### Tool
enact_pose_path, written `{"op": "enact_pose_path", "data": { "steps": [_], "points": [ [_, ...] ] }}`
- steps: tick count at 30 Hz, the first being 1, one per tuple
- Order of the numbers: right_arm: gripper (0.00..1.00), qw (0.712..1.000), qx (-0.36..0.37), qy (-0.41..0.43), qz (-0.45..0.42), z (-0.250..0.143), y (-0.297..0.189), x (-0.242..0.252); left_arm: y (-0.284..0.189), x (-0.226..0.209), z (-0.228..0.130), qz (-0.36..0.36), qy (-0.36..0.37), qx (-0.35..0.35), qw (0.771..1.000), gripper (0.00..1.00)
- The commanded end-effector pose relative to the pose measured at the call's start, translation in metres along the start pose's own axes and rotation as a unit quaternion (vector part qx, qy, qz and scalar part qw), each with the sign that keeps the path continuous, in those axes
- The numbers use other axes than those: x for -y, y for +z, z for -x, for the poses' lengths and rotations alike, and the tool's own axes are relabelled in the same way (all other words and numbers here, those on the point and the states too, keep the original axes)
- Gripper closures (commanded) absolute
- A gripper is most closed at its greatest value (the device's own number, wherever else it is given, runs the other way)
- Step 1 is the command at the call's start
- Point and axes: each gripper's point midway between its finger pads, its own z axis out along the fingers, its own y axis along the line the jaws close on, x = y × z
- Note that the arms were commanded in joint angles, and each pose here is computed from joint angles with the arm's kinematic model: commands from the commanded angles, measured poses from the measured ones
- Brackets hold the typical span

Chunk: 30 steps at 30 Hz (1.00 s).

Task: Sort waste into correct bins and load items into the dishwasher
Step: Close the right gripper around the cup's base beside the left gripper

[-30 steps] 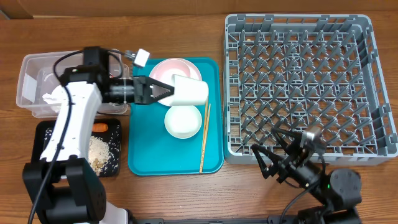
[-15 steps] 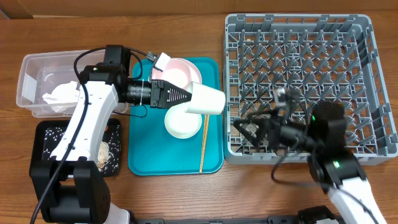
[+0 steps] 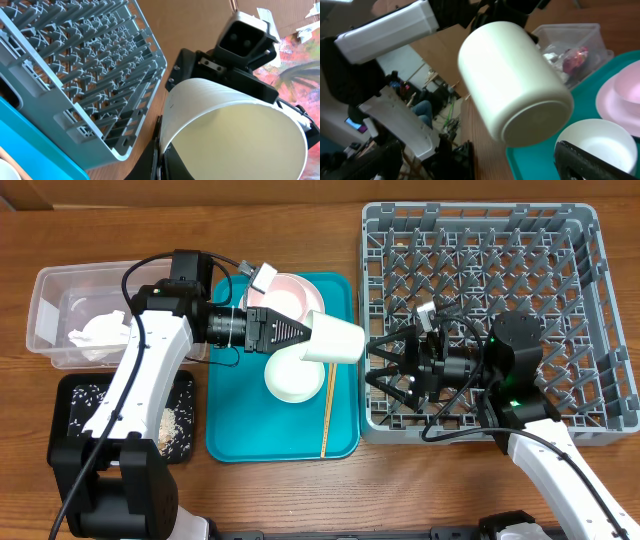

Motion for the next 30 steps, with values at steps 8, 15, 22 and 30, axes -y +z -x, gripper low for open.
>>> {"op": "enact_pose_path", "data": {
  "steps": [8, 15, 22, 30],
  "points": [
    [0.0, 0.999, -0.02, -0.038, 0.032, -0.005, 0.003, 0.001, 0.001, 0.022, 0.005, -0.073, -0.004, 0.016, 0.997, 0.96],
    [0.0, 0.997, -0.02, -0.064, 0.033, -0.007, 0.005, 0.011, 0.001, 0.023, 0.005, -0.076, -0.006, 0.016, 0.997, 0.96],
    [0.0, 0.995, -0.016, -0.092, 0.045, -0.001, 0.005, 0.006, 0.009, 0.017, -0.001, -0.053, -0.005, -0.001, 0.999, 0.96],
    [0.0, 0.994, -0.012, -0.1, 0.046, 0.002, 0.005, 0.004, 0.03, 0.025, -0.012, -0.061, 0.004, -0.034, 0.998, 0.96]
  ]
}}
